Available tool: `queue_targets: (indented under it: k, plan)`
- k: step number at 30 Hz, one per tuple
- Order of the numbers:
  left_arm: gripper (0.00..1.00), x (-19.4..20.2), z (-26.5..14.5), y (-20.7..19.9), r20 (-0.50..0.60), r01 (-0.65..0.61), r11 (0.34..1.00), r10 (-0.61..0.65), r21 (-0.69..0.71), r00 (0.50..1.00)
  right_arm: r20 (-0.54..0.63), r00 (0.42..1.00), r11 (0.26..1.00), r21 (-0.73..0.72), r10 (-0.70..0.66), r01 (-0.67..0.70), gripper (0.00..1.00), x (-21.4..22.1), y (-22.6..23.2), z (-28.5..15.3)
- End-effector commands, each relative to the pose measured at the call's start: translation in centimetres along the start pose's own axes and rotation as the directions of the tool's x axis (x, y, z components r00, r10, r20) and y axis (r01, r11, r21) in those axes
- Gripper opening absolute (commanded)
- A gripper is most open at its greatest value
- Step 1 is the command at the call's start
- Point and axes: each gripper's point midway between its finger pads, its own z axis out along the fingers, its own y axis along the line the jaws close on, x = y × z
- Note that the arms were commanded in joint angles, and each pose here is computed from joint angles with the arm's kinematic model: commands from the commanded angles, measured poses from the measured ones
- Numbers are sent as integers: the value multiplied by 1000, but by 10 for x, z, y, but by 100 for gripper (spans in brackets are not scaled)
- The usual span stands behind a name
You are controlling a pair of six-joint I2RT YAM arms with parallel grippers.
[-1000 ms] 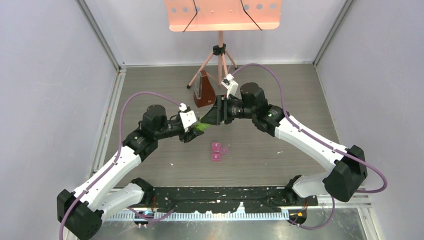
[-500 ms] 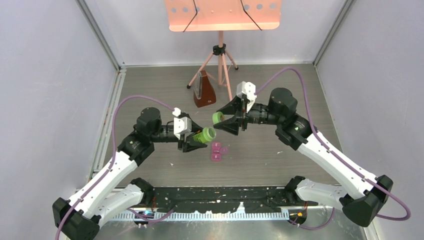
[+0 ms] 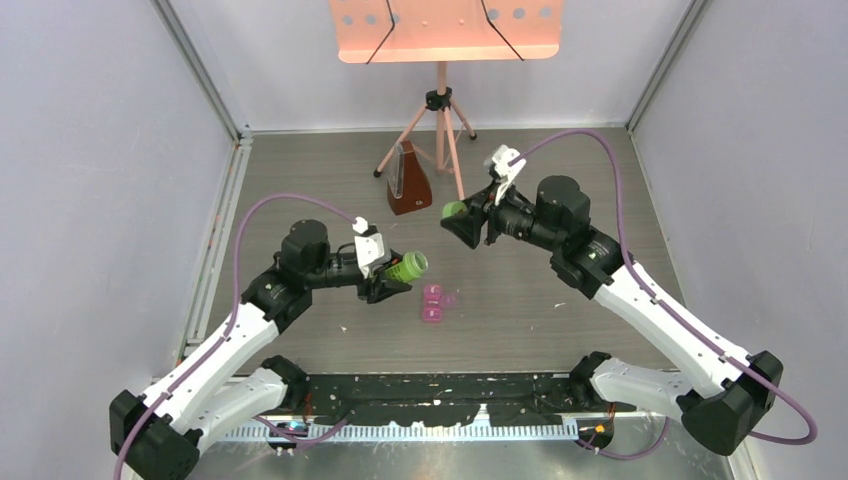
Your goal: Sort the pills into containers
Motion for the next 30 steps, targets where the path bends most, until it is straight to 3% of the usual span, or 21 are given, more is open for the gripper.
queue_targets:
  k: [1, 5, 9, 11, 18, 20, 23, 27, 30]
  plan:
    - [0, 13, 0, 24, -27, -50, 991, 47, -127, 999, -72, 936, 870, 398, 344, -289, 29, 69, -71, -17]
    - [0, 25, 1, 26, -35, -39, 988, 34, -149, 999, -98, 822, 665, 645, 560, -376, 27, 157, -112, -48]
    - [0, 34, 2, 24, -44, -22, 989, 16, -144, 999, -87, 753, 459, 836, 652, -301, 28, 229, -147, -88]
    - [0, 37, 3, 23, -51, -15, 990, 8, -142, 999, -88, 726, 405, 872, 682, -274, 28, 249, -154, -100]
    - [0, 41, 3, 23, -65, -7, 990, -2, -138, 998, -155, 646, 362, 910, 747, -201, 30, 299, -171, -105]
    - [0, 41, 3, 23, -65, -8, 990, -1, -138, 998, -165, 638, 337, 928, 752, -156, 38, 304, -176, -111]
    - [0, 42, 2, 23, -68, -7, 990, -3, -141, 998, -195, 627, 343, 931, 754, -124, 63, 303, -179, -111]
    - [0, 42, 1, 21, -84, 0, 991, -11, -135, 996, -268, 601, 408, 907, 753, -106, 77, 294, -176, -107]
    - [0, 42, 0, 20, -92, 1, 992, -13, -130, 996, -271, 623, 423, 900, 734, -107, 89, 277, -177, -106]
